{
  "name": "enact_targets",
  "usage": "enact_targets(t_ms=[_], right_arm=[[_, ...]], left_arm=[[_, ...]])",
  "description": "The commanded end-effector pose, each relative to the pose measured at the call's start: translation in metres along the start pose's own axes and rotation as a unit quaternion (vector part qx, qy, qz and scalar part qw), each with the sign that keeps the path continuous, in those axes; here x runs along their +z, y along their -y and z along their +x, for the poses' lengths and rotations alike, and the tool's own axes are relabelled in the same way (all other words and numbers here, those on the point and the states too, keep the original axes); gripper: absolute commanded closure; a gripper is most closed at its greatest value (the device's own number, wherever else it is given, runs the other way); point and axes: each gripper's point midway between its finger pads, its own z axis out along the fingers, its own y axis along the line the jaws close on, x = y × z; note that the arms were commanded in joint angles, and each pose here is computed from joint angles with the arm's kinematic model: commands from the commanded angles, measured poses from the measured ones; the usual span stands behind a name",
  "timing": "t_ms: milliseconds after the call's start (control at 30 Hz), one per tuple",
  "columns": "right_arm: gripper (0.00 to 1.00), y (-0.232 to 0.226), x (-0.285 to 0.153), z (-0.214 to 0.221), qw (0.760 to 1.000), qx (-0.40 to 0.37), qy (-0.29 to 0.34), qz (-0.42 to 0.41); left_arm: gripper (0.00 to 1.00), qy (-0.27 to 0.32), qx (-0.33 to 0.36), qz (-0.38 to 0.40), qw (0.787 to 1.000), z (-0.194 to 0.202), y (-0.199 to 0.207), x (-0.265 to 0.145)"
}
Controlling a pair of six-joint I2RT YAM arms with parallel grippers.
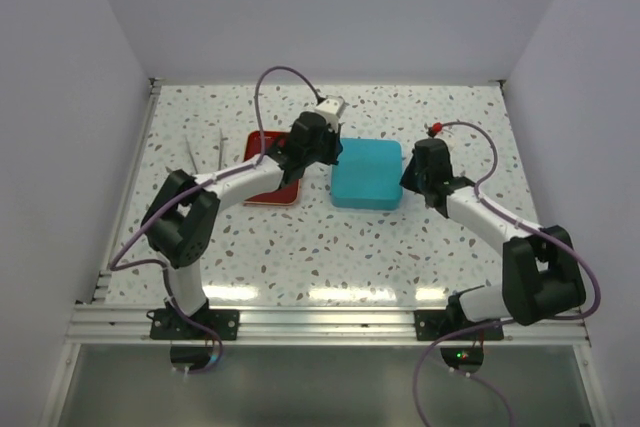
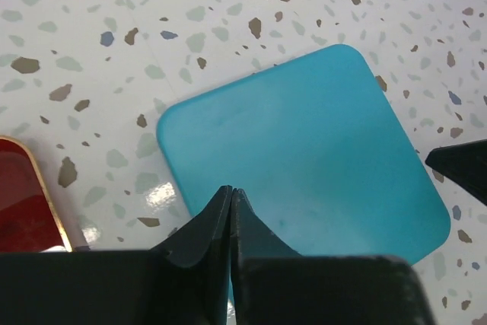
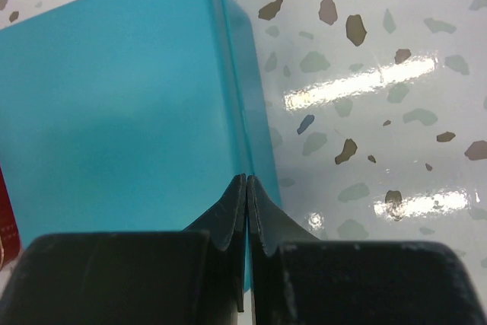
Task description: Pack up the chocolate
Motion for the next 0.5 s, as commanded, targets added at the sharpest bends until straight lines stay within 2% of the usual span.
enact_targets(t_ms=[0, 300, 467], right_arm=[[1.00, -0.018, 0.002, -0.009, 0.999, -0.011, -0.003, -0.035], [1.00, -0.018, -0.009, -0.017, 0.999, -0.010, 0.019, -0.045], [1.00, -0.018, -0.017, -0.026, 0.998, -0.014, 0.032, -0.045]], left_arm=[[0.99, -0.015, 0.013, 0.020, 1.000, 0.007, 0.012, 0.011], [1.00, -0.026, 0.019, 0.048, 0.998, 0.018, 0.033, 0.026], [1.00, -0.035, 0.025, 0.042, 0.998, 0.024, 0.030, 0.032]])
